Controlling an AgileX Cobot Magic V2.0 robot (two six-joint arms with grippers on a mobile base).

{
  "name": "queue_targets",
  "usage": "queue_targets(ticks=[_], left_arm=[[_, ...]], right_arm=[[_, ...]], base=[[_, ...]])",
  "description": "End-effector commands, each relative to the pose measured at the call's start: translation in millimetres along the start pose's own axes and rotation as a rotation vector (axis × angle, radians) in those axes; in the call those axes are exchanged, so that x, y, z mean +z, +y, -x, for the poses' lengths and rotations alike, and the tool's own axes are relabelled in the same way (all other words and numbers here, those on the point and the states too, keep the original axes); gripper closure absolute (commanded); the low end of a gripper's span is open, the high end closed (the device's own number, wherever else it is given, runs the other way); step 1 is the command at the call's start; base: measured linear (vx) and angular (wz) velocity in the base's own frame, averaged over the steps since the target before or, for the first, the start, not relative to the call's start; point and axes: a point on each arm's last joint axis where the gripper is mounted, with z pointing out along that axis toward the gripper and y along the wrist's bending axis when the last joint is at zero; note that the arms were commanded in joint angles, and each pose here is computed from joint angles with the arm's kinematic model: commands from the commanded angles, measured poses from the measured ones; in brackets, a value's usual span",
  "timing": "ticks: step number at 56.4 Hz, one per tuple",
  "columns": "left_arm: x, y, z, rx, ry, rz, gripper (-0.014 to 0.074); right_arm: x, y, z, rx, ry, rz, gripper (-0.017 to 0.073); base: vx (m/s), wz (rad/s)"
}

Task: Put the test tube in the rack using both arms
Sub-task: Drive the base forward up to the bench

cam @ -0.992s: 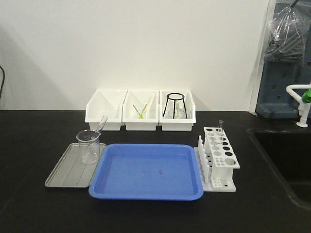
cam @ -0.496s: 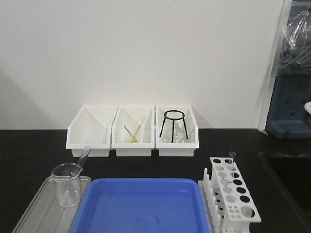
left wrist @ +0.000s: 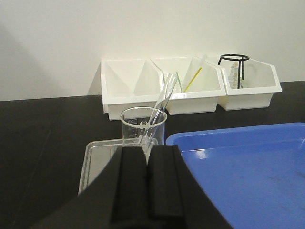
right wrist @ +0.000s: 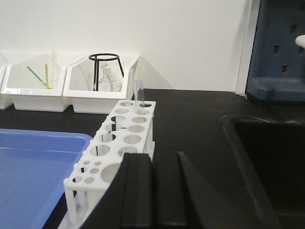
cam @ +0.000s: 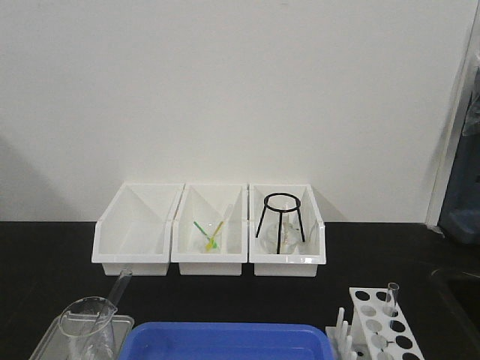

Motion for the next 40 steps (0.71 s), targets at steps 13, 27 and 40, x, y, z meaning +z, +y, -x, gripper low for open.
queue_targets(ticks=[13,27,40], left_arm=[[-3.3,-0.7,18.3,-0.008,-0.125,-0.005,0.0601],[-3.3,-0.7,18.3,-0.008,-0.125,-0.005,0.0601],[-3.4,-0.7,18.5,-0.009,-0.127,-0.005,0.0601]], right_arm=[[0.3,0.0,2.0,-0.016,-0.075,-0.004,0.0567],[0.3,0.0,2.0,-0.016,-0.075,-0.004,0.0567],[0.2,0.0,2.5,-0.016,-0.081,-0.004,0.0567]], base=[[0.06,-0.05],[0.0,0.0],[0.0,0.0]])
